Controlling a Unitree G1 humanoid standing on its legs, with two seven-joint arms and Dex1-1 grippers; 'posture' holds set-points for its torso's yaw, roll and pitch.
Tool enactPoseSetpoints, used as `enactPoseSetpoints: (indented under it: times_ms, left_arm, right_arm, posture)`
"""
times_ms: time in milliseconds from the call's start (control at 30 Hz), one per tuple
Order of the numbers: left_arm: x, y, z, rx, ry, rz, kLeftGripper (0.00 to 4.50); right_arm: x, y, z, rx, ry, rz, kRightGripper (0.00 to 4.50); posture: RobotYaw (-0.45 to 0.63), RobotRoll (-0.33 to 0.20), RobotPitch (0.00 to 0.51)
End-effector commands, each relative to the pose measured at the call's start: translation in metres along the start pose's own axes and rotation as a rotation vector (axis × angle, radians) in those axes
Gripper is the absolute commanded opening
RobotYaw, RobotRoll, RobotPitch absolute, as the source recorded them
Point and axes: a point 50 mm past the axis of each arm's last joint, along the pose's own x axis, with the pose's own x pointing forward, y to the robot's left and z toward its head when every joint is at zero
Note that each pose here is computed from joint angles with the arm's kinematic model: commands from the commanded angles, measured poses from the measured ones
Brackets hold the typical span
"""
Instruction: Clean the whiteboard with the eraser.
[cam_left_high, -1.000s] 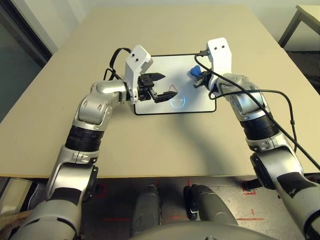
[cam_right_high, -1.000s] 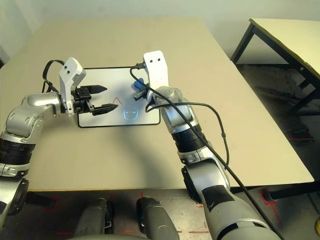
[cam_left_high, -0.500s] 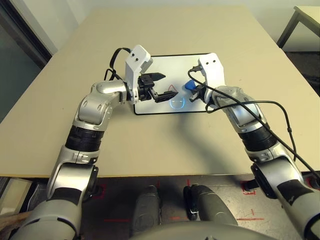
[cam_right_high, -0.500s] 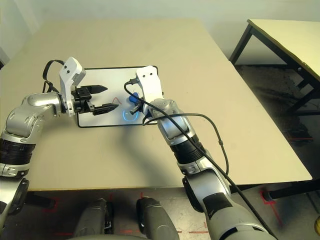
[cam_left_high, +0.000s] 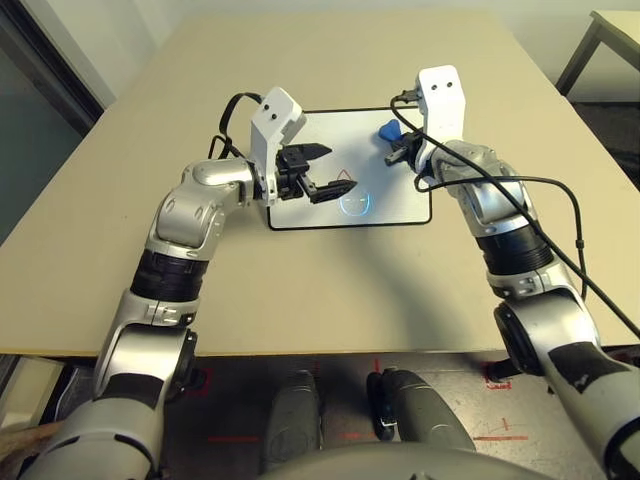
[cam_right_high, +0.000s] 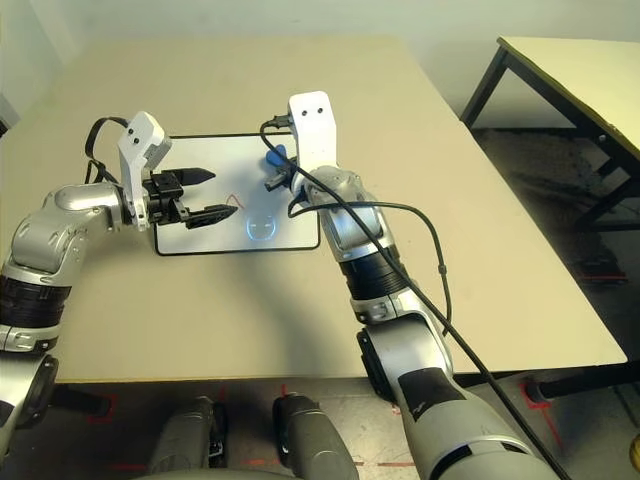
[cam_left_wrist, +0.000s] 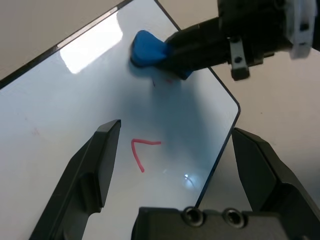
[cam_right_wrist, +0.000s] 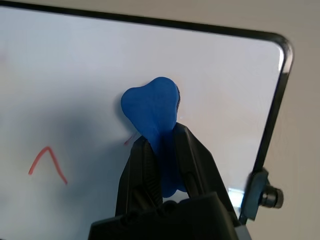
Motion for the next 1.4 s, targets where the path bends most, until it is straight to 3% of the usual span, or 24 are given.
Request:
enactPoseSetpoints:
  times_ms: [33,167,333,933,1400]
  left_arm:
    - [0.001,-0.002,0.001,0.001,0.001,-0.013,4.5]
    - [0.001,-0.002,0.001,0.001,0.0,-0.014,4.5]
    - [0.002,-0.002,0.001,-0.001,0.0,-0.017,4.5]
    - [0.0,-0.003,-0.001,-0.011,0.011,-0.023,4.5]
    - [-0.005,0.0,0.0,-0.011,0.008,0.004,4.5]
  right_arm:
    - [0.004,0.013,-0.033,-0.003,0.145,0.046,0.54]
    - [0.002,0.019,-0.048,-0.011,0.202,0.07,0.54]
    - [0.001,0.017,-0.049,-0.012,0.211,0.068,0.54]
    - [-0.005,-0.014,-0.017,0.0,0.112,-0.058,0.54]
    - [-0.014,0.017,-0.037,-0.052,0.236,0.072,0.54]
  posture:
    - [-0.02,0.0,0.089]
    - [-0.02,0.0,0.088]
    - [-0.02,0.0,0.089]
    - [-0.02,0.0,0.097]
    - [-0.01,0.0,0.099]
